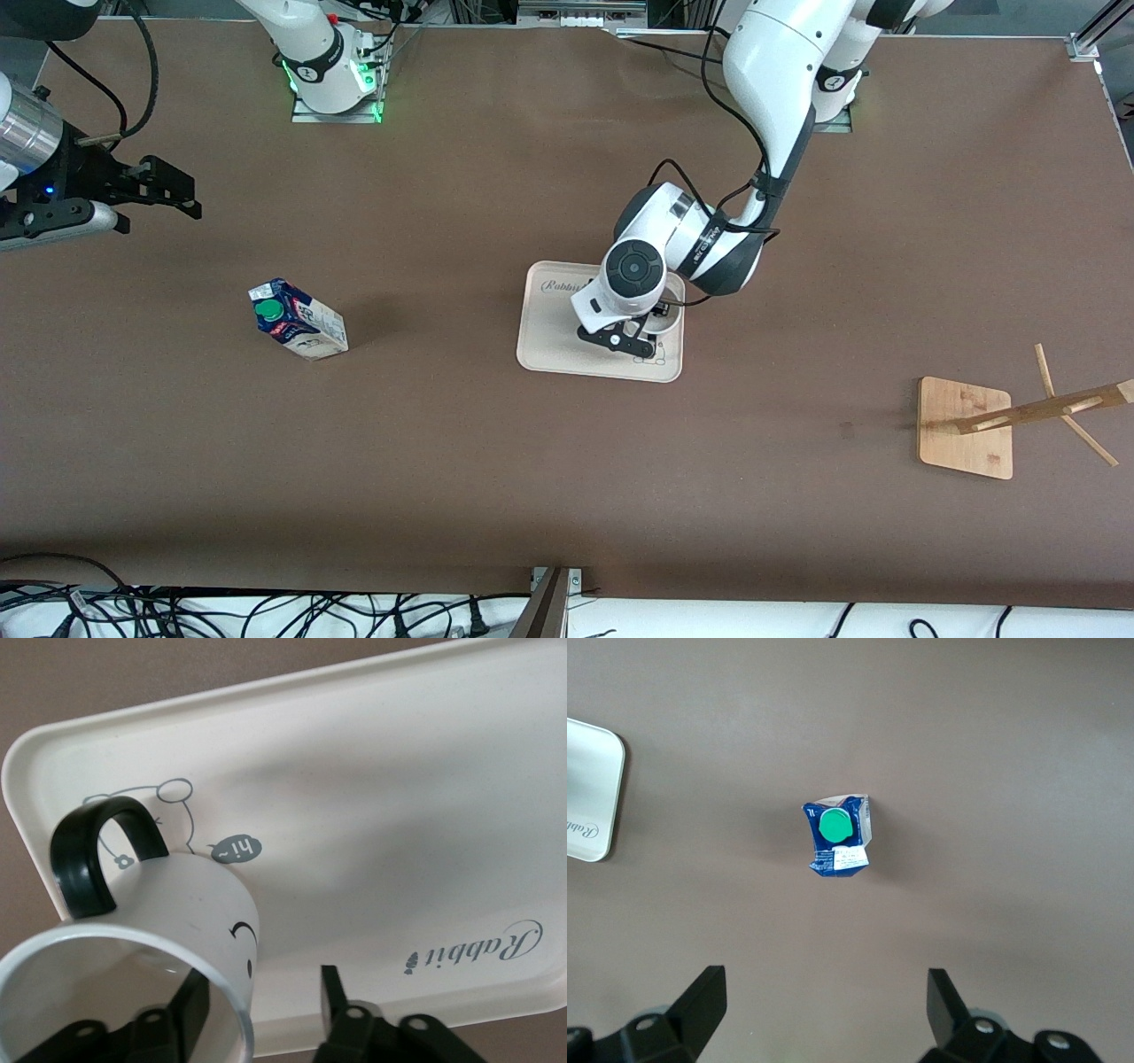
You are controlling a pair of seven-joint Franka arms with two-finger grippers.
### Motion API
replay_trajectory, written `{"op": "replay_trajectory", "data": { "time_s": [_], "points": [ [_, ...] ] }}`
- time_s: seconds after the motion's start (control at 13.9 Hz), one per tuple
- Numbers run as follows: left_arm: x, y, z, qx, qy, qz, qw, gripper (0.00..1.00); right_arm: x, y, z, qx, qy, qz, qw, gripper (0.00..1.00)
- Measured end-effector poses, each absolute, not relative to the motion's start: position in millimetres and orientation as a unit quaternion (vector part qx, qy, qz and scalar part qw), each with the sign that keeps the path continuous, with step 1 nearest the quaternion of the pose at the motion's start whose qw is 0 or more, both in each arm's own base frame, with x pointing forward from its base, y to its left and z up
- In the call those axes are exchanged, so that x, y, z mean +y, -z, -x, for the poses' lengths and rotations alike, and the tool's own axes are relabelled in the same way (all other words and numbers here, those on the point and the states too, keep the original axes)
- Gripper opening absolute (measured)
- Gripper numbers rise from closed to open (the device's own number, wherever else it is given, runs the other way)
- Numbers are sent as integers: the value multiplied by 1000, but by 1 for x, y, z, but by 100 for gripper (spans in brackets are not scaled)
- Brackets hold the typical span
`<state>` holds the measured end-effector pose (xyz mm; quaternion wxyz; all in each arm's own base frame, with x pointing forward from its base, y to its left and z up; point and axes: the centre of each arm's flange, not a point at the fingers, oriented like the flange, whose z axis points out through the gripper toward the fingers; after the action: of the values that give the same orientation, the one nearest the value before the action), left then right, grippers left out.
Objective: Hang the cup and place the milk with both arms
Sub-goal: 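Grasp the white mug rim with the left gripper while the right gripper retracts, then lift the mug and carry it to the wooden stand with the left gripper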
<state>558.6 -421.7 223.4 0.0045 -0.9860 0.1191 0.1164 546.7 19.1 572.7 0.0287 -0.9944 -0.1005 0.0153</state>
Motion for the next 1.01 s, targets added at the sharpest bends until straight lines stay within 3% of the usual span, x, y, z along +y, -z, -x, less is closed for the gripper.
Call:
{"op": "replay_trajectory", "data": {
  "time_s": [0.36, 0.72, 1.01],
  "points": [
    [-416, -223, -561, 88, -121, 989, 11, 6, 20, -586, -549, -103, -3, 994, 22, 100],
    [-379, -255, -589, 53, -155, 986, 35, 6, 20, -575, -563, -100, -13, 995, 12, 100],
    [-356, -389, -599, 45, -177, 982, 48, 6, 26, -575, -583, -101, -5, 995, 21, 100]
  ]
}}
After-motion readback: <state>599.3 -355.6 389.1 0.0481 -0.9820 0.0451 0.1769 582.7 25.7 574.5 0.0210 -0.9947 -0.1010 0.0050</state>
